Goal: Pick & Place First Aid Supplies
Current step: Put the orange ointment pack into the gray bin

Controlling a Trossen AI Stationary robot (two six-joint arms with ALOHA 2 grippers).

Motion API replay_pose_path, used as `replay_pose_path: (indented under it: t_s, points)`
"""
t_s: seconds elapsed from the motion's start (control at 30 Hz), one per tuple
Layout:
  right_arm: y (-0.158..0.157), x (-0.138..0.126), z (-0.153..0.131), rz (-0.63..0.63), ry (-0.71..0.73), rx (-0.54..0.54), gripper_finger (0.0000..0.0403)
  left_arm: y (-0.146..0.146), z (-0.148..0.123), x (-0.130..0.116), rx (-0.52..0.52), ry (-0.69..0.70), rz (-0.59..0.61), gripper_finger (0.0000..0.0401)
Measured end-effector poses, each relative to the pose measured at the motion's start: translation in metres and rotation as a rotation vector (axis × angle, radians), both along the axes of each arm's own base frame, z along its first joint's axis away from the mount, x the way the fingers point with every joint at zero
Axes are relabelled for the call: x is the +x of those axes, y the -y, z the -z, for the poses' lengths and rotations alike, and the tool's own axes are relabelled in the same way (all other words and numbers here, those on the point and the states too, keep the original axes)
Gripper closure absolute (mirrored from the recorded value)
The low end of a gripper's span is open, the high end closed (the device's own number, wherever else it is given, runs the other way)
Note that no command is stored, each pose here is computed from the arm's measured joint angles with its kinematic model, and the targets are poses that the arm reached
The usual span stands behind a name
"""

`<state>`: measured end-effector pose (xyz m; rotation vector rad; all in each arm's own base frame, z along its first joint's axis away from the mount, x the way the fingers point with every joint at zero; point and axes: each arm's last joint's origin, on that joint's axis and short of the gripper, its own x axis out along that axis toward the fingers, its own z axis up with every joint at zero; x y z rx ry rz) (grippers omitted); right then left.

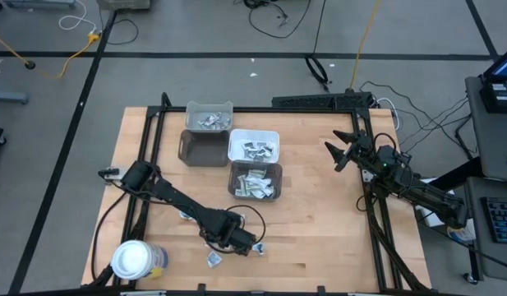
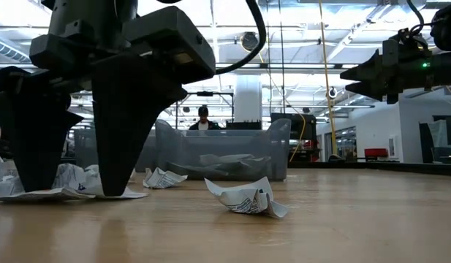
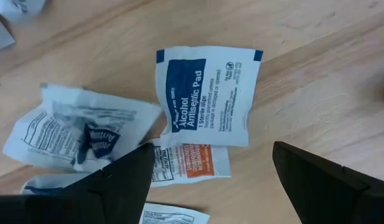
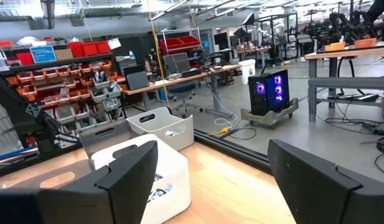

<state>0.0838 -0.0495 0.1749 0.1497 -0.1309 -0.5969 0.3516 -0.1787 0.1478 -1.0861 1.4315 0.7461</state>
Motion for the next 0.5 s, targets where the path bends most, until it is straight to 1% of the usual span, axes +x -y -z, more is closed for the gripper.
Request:
replay_pose_path:
  t_s: [0.23,0.33,0.4,0.5]
  points:
    - [0.0,0.0,0.0,0.0,0.0,0.0,0.0105,0.0019,0.0046,0.0015,-0.003,-0.006,0.006,0.0066]
    - [0.0,0.0,0.0,0.0,0.0,0.0,0.0105,0.0037,0.0054,0.0002,-0.011,-0.006,0.063,0.0069]
    - [0.0,0.0,0.0,0.0,0.0,0.0,0.0105,0.0039,0.0066,-0.0003,-0.017,-0.017,0.066,0.0084]
    - [0.0,0.0,0.0,0.0,0.0,0.0,0.0105,0.0012,0.0075,-0.0001,-0.017,-0.027,0.062,0.0132]
